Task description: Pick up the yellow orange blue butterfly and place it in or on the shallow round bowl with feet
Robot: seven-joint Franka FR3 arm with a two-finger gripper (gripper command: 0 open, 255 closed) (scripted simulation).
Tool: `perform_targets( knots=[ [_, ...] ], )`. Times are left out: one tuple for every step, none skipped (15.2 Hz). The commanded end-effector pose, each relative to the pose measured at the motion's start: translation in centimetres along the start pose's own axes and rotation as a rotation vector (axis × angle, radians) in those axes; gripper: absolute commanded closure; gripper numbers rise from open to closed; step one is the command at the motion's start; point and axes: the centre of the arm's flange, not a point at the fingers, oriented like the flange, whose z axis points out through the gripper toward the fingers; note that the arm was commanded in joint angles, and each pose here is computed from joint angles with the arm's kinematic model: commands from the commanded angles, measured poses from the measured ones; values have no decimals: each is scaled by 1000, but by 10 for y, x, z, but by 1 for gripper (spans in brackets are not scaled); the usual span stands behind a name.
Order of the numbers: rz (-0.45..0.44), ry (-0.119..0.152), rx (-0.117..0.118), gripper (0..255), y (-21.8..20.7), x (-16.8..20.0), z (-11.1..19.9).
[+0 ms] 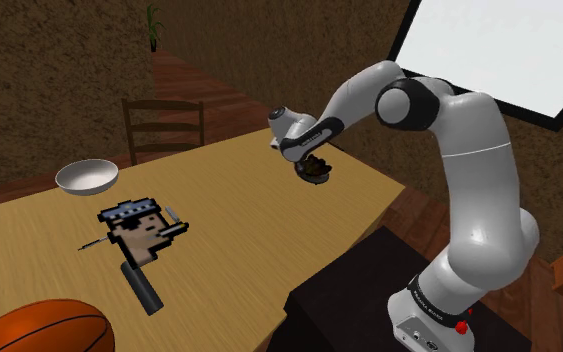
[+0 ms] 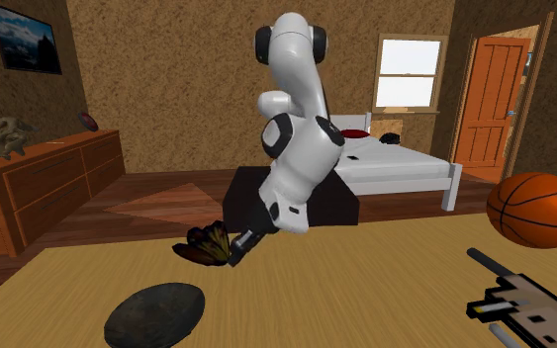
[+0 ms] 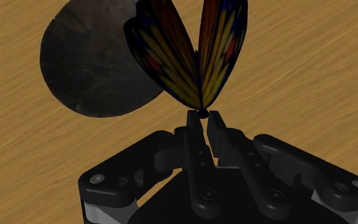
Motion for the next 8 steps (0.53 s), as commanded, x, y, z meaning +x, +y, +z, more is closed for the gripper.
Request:
perform_targets(
  knots=[
    [-1,0,0,255,26,-5,11],
    [-1,0,0,255,38,-8,16],
    [-1,0,0,255,49,-11,21],
    [-1,0,0,255,61,-14,26],
    [-1,0,0,255,73,-16,31],
    [-1,0,0,255,85,-19,36],
    [-1,0,0,255,97,-22,41],
    [-1,0,0,255,111,-26,47]
  ],
)
